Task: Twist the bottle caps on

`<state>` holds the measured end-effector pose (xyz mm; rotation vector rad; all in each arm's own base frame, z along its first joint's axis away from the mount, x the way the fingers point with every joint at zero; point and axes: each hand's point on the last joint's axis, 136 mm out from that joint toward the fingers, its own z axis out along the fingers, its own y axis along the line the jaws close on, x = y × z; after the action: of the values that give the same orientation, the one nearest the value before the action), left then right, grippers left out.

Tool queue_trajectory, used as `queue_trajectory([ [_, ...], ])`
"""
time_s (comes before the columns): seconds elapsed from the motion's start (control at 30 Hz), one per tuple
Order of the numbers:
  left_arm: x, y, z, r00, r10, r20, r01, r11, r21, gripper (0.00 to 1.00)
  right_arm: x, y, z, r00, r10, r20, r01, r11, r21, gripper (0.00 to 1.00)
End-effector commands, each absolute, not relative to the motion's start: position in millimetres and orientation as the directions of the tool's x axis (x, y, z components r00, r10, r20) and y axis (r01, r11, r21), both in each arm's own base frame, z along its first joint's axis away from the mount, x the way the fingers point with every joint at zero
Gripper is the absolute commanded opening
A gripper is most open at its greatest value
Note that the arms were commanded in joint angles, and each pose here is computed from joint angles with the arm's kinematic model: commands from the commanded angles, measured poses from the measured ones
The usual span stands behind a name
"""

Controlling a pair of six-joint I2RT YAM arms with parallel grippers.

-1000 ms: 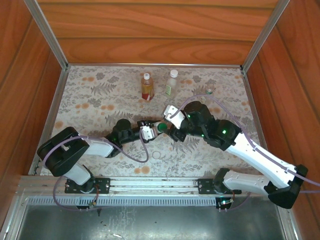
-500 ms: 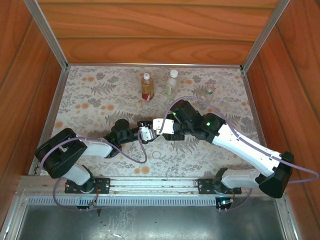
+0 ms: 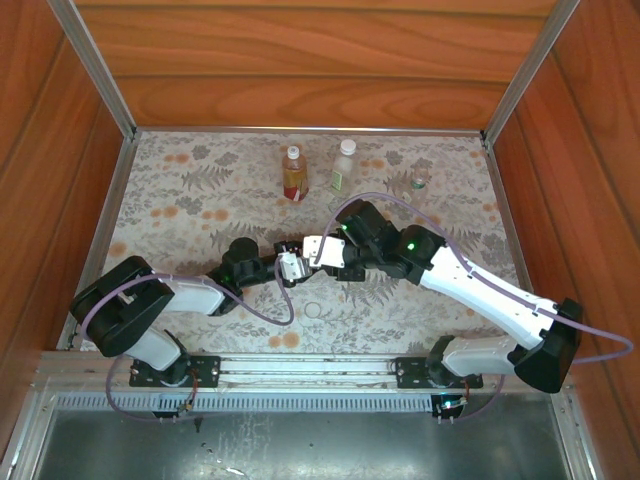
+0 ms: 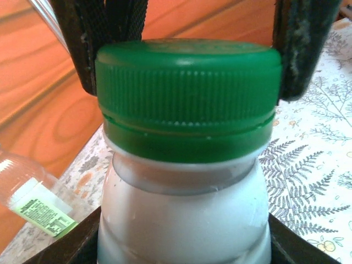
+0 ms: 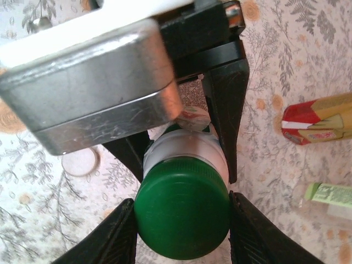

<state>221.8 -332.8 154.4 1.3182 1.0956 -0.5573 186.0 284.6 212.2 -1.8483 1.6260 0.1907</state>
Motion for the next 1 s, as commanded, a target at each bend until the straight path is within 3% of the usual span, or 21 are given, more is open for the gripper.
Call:
queue_trajectory([
  [0.0,223.1,-331.3,162.7,0.449,0.231,-0.863,0.834,0.239,0.498,0.50,187.3,299.4,231.7,0.011,-0.741,-0.671,-0.945,0.211,-0.249,0.07],
  [0.17,222.7,-331.0,161.9,0.447,0.231,-0.864,0.836,0.237,0.495,0.50,181.1,290.4,222.8,0.006,-0.755,-0.655,-0.949,0.202,-0.242,0.20],
  [0.23,222.4,-329.8,161.2,0.440,0.230,-0.868,0.839,0.238,0.489,0.50,178.4,285.4,224.1,0.036,-0.762,-0.647,-0.947,0.180,-0.265,0.33],
  [0.33,223.0,-326.8,165.8,0.372,0.188,-0.909,0.880,0.240,0.410,0.50,173.3,281.0,230.1,0.110,-0.743,-0.660,-0.939,0.141,-0.315,0.63],
  [0.43,217.2,-323.5,178.3,0.267,0.101,-0.958,0.941,0.187,0.282,0.50,170.9,283.6,239.1,0.162,-0.643,-0.748,-0.923,0.168,-0.345,0.73],
  [0.7,193.1,-324.4,190.1,0.229,0.027,-0.973,0.973,0.034,0.229,0.51,174.1,301.2,261.4,0.139,-0.350,-0.926,-0.937,0.257,-0.238,0.72],
  [0.87,191.6,-326.4,192.4,0.236,0.018,-0.972,0.972,0.015,0.236,0.51,187.9,308.8,260.3,0.099,-0.321,-0.942,-0.934,0.297,-0.199,0.64],
  [0.97,194.3,-326.3,191.4,0.229,0.023,-0.973,0.973,0.027,0.229,0.51,184.5,312.0,256.1,0.079,-0.331,-0.940,-0.950,0.261,-0.172,0.57],
])
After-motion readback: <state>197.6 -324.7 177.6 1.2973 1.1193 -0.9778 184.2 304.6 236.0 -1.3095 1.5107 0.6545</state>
